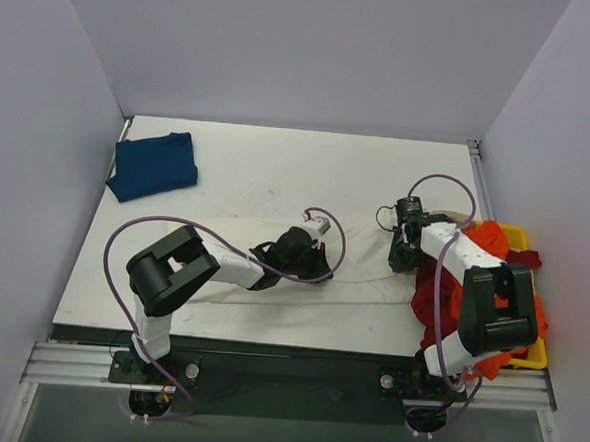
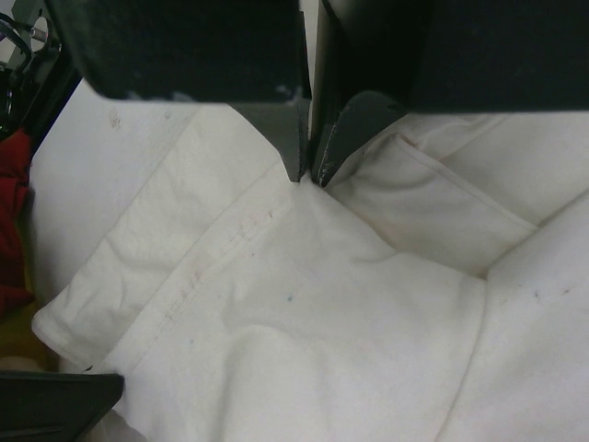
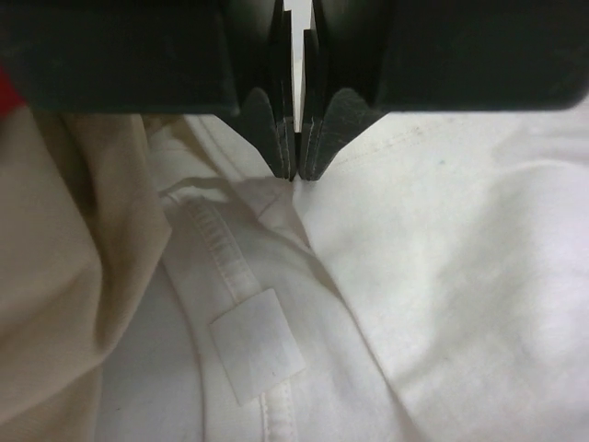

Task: Fold and stack the t-shirts
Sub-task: Fold the other side of the tshirt into a rectangle

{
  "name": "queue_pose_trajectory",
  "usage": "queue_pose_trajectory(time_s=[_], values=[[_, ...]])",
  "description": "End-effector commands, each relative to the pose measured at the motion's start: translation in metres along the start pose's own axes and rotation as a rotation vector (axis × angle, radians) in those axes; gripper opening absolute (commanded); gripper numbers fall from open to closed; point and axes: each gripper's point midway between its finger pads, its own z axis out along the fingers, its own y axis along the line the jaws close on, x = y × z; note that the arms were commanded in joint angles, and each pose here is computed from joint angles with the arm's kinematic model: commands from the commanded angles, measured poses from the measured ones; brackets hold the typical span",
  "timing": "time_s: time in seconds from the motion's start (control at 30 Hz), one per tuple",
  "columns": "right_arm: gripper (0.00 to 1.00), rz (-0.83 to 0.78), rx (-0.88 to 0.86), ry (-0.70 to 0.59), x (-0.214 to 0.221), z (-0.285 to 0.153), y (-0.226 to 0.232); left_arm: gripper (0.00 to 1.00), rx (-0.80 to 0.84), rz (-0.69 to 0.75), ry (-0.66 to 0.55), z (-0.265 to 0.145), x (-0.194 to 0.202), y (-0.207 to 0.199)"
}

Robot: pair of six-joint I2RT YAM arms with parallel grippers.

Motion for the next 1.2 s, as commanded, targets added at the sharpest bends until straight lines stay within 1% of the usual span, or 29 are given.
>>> queue_pose_trajectory(time_s=[0.0, 0.3, 0.53, 1.07, 1.1, 1.13, 1.17], values=[[0.0, -0.007, -0.016, -0.015, 0.008, -0.021, -0.001, 0.0, 0.027, 0.017, -0.039, -0.009, -0.018, -0.01], [0.0, -0.032, -0.025, 0.01, 0.031, -0.026, 0.001, 0.0, 0.031, 0.005, -0.042, -0.016, -0.017, -0.008], [0.0, -0.032, -0.04, -0.002, 0.044, -0.034, 0.001, 0.0, 0.035, 0.003, -0.043, -0.02, -0.016, -0.008], [0.0, -0.036, -0.04, 0.034, 0.059, -0.03, -0.001, 0.0, 0.055, -0.016, -0.023, -0.026, -0.004, -0.009], [0.0, -0.039, -0.041, 0.036, 0.059, -0.03, -0.001, 0.02, 0.054, -0.017, -0.022, -0.026, -0.004, -0.009], [0.0, -0.038, -0.042, 0.038, 0.06, -0.029, -0.001, 0.1, 0.054, -0.018, -0.024, -0.027, -0.004, -0.009], [0.03, -0.041, -0.042, 0.04, 0.06, -0.03, 0.0, 0.17, 0.056, -0.017, -0.028, -0.028, -0.006, -0.01]])
